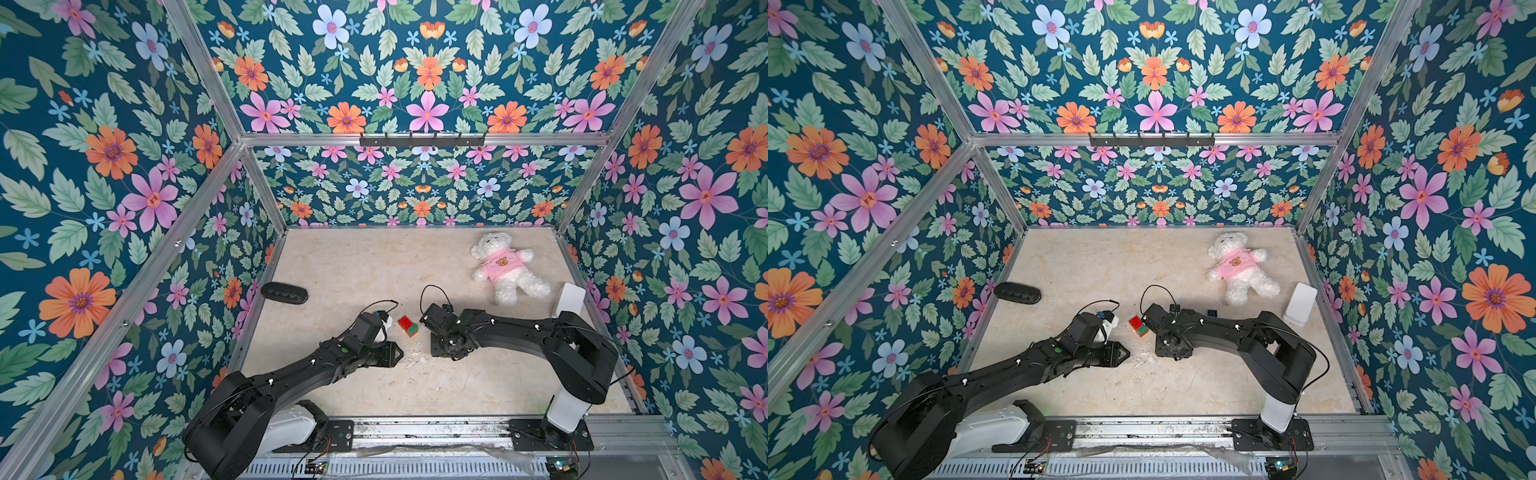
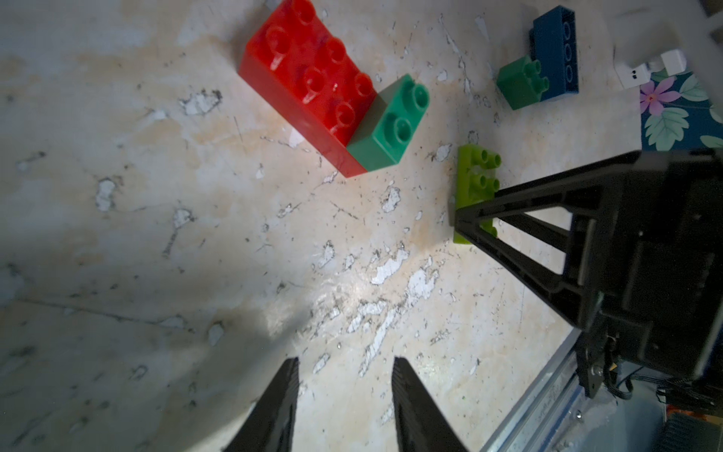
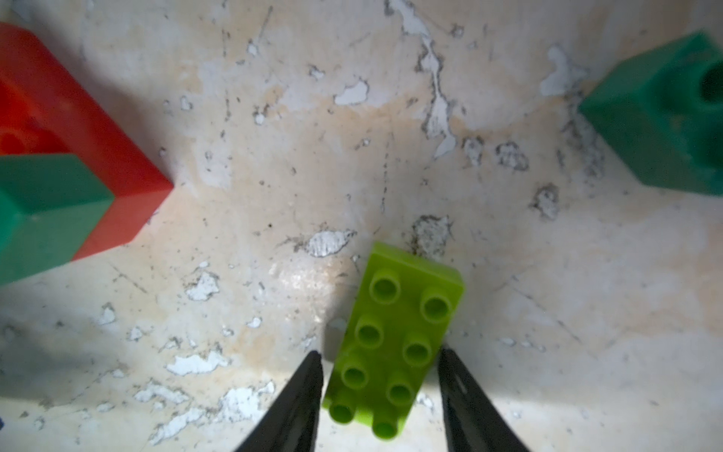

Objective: Assemble the number 5 with lego
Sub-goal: Pick up the lego brick from the center of the board.

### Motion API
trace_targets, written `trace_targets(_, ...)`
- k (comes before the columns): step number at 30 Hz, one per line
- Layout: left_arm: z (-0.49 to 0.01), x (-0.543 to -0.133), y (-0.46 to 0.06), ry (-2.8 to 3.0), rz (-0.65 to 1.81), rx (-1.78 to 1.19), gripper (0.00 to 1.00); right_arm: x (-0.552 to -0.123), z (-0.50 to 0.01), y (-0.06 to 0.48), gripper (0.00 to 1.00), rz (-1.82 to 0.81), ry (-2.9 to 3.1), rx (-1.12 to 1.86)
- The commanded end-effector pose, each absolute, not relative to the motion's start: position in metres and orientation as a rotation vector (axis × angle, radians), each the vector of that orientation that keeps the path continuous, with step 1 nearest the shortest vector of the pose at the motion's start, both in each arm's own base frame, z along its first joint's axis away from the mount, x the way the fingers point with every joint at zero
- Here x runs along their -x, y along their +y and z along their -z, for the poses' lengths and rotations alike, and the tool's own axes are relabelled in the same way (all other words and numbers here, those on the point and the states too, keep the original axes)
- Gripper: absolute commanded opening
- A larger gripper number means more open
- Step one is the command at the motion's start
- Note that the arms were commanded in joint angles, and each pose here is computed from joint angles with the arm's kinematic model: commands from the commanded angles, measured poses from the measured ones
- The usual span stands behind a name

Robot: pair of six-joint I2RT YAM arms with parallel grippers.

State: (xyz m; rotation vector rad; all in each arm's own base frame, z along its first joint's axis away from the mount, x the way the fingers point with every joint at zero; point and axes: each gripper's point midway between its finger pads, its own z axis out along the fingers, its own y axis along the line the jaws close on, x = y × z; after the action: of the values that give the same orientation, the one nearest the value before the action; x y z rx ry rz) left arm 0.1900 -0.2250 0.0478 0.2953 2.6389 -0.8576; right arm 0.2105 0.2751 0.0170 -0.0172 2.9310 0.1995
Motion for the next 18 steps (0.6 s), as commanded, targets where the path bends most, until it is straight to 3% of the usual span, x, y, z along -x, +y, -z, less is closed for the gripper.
trace_targets(1,-0.050,-0.194,-0.225,2.620,0.851,-0.286,0.43,-0.205,-0.012,0.276,0.47,-0.199,2.952,0.029)
trace_targets(12,-0.047,-0.199,-0.224,2.611,0.838,-0.234,0.43,-0.203,-0.015,0.274,0.27,-0.196,2.948,0.071)
trace_targets(18,-0.039,-0.207,-0.223,2.609,0.840,-0.120,0.43,-0.219,-0.038,0.277,0.26,-0.190,2.867,0.157)
